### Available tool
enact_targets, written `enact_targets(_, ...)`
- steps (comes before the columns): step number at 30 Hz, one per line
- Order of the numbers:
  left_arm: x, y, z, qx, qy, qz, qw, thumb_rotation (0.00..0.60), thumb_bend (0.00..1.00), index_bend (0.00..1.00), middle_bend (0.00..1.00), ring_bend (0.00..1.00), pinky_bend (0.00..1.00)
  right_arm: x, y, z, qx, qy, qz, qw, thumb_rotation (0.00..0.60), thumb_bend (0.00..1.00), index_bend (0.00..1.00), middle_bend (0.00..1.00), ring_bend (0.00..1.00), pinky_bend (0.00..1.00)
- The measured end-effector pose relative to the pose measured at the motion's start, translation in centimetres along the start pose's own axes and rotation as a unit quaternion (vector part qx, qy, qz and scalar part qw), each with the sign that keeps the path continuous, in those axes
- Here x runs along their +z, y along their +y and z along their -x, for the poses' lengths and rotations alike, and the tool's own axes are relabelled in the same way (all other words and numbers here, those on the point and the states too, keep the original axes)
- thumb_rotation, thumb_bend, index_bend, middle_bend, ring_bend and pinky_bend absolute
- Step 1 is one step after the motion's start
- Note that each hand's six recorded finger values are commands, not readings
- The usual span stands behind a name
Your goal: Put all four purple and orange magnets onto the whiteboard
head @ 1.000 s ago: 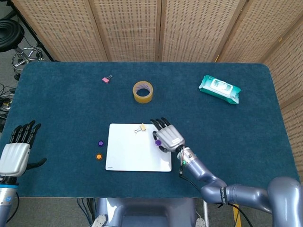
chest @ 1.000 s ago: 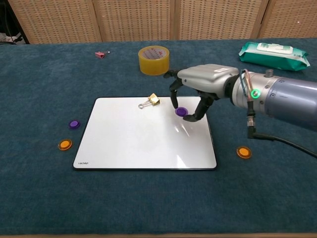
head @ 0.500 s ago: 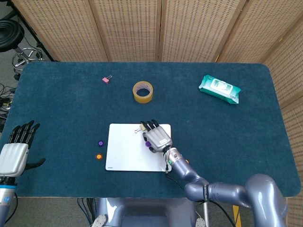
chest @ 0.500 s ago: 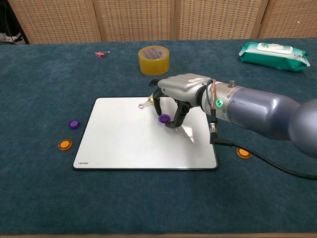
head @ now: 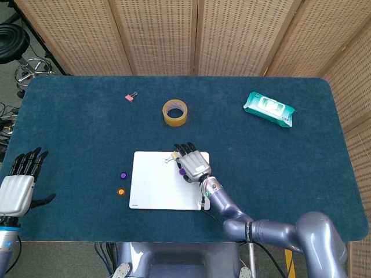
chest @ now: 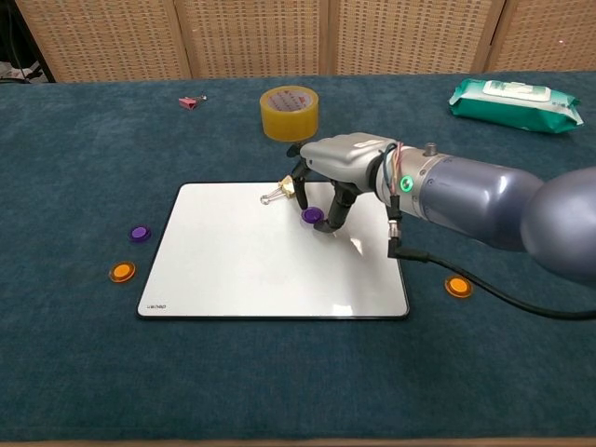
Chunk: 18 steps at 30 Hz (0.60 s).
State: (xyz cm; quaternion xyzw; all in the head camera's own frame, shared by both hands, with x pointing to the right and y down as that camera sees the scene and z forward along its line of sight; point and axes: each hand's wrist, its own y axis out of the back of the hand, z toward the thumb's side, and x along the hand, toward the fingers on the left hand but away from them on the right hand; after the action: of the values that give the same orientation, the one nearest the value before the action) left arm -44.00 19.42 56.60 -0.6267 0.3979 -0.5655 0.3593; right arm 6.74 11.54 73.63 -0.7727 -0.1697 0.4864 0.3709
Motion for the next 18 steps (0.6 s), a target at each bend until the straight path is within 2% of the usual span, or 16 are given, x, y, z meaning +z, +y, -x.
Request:
enact_targets(4,0.0,0.0,0.0,0.001,0.001,0.000,1.0000,0.600,0.00,0.00,0.00,0.00,0.00,-0.1,0.2,-0.2,0.000,0.002,0.000,1.0000,0.600,0.43,0.38,0.00,0.00,0.00)
enact_targets(18,0.0,0.0,-0.1,-0.001,0.000,-0.002,1.0000,0.600,0.00,0.00,0.00,0.00,0.00,0.0,0.9,-1.1,-0.004,0.007,0.004,1.0000,0.600,0.41,0.37,0.00,0.00,0.00)
